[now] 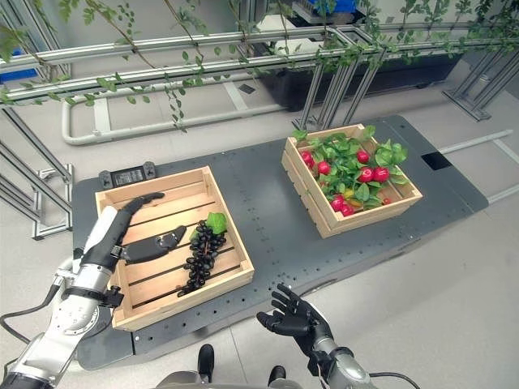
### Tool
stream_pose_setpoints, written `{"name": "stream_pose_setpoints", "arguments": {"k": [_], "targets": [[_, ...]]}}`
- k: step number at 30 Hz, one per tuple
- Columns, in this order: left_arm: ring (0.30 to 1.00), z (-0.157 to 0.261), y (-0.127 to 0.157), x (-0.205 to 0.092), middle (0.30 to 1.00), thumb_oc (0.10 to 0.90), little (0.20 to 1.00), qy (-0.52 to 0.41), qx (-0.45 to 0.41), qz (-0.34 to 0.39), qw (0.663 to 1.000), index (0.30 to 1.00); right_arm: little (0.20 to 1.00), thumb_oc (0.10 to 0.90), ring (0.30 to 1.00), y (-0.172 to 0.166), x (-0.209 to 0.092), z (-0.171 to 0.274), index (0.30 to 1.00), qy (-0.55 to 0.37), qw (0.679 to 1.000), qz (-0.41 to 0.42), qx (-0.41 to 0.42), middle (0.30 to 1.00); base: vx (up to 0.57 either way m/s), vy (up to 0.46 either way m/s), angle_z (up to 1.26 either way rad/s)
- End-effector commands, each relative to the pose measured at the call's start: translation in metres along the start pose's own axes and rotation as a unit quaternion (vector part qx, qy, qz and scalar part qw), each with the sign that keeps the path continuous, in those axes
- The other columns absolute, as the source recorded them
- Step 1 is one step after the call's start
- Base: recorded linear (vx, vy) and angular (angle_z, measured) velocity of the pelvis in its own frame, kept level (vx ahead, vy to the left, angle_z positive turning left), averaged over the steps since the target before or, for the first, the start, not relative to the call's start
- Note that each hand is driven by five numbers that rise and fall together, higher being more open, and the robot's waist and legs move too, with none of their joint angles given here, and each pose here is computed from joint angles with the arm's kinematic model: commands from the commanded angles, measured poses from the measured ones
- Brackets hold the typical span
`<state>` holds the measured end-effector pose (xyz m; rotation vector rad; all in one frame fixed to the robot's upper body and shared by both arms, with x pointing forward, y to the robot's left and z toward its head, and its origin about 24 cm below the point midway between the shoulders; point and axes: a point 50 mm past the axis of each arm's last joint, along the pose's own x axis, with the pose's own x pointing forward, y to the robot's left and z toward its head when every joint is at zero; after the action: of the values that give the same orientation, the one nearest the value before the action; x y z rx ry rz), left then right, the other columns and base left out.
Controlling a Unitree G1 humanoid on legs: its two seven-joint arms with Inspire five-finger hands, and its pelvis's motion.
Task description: Pick up the fruits from the basket on one side to the basket on the other side
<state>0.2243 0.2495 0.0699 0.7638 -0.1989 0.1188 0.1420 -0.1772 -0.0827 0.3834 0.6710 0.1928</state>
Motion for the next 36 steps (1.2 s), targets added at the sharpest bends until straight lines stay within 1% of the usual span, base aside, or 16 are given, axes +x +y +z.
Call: {"name": "stream_pose_setpoints", "arguments": {"k": [1, 3, 5, 8, 12, 15, 17, 22, 26, 29, 33, 36], "targets": [[0.9, 0.038, 0.019, 0.031, 0.9, 0.8, 0.9, -0.107, -0.016, 0.103, 0.989, 0.9, 0.9, 0.8, 0.9, 0.016, 0.011, 0.035, 0.9, -0.062, 0.995, 0.061, -0.041, 0.9, 0.0, 0.0, 0.0], [0.9, 0.036, 0.01, 0.04, 0.9, 0.8, 0.9, -0.096, -0.008, 0.108, 0.989, 0.9, 0.9, 0.8, 0.9, 0.021, 0.013, 0.039, 0.9, -0.06, 0.994, 0.075, -0.048, 0.9, 0.0, 0.0, 0.0], [0.9, 0.036, 0.009, 0.044, 0.9, 0.8, 0.9, -0.093, -0.008, 0.116, 0.989, 0.9, 0.9, 0.8, 0.9, 0.023, 0.015, 0.041, 0.9, -0.061, 0.994, 0.08, -0.052, 0.9, -0.03, 0.006, -0.02], [0.9, 0.035, 0.003, 0.06, 0.9, 0.8, 0.9, -0.078, -0.004, 0.14, 0.987, 0.9, 0.9, 0.8, 0.9, 0.03, 0.022, 0.055, 0.9, -0.078, 0.99, 0.1, -0.067, 0.9, -0.14, 0.008, -0.08], [0.9, 0.03, -0.005, 0.074, 0.9, 0.8, 0.9, -0.049, -0.002, 0.159, 0.986, 0.9, 0.9, 0.8, 0.9, 0.041, 0.027, 0.068, 0.9, -0.088, 0.985, 0.122, -0.085, 0.9, -0.13, 0.003, -0.09], [0.9, 0.029, -0.012, 0.081, 0.9, 0.8, 0.9, -0.035, 0.001, 0.157, 0.987, 0.9, 0.9, 0.8, 0.9, 0.047, 0.031, 0.075, 0.9, -0.091, 0.982, 0.133, -0.094, 0.9, -0.13, 0.001, -0.08], [0.9, 0.029, -0.018, 0.087, 0.9, 0.8, 0.9, -0.021, -0.003, 0.139, 0.99, 0.9, 0.9, 0.8, 0.9, 0.049, 0.033, 0.078, 0.9, -0.092, 0.981, 0.139, -0.099, 0.9, -0.08, 0.018, 0.0], [0.9, 0.02, -0.03, 0.088, 0.9, 0.8, 0.9, 0.026, -0.003, 0.13, 0.991, 0.9, 0.9, 0.8, 0.9, 0.051, 0.035, 0.081, 0.9, -0.098, 0.98, 0.14, -0.106, 0.9, -0.02, 0.011, -0.01], [0.9, 0.008, -0.039, 0.088, 0.9, 0.8, 0.9, 0.095, -0.006, 0.139, 0.986, 0.9, 0.9, 0.8, 0.9, 0.057, 0.038, 0.089, 0.9, -0.113, 0.976, 0.146, -0.113, 0.9, -0.05, 0.0, -0.01], [0.9, 0.005, -0.044, 0.09, 0.9, 0.8, 0.9, 0.116, -0.011, 0.147, 0.982, 0.9, 0.9, 0.8, 0.9, 0.063, 0.039, 0.093, 0.9, -0.12, 0.974, 0.15, -0.117, 0.9, -0.06, -0.015, -0.04], [0.9, 0.003, -0.051, 0.092, 0.9, 0.8, 0.9, 0.145, -0.002, 0.138, 0.98, 0.9, 0.9, 0.8, 0.9, 0.068, 0.039, 0.095, 0.9, -0.122, 0.973, 0.157, -0.119, 0.9, -0.03, -0.032, -0.05], [0.9, -0.003, -0.053, 0.093, 0.9, 0.8, 0.9, 0.177, -0.002, 0.148, 0.973, 0.9, 0.9, 0.8, 0.9, 0.071, 0.041, 0.096, 0.9, -0.126, 0.971, 0.164, -0.119, 0.9, -0.01, -0.021, -0.02]]}}
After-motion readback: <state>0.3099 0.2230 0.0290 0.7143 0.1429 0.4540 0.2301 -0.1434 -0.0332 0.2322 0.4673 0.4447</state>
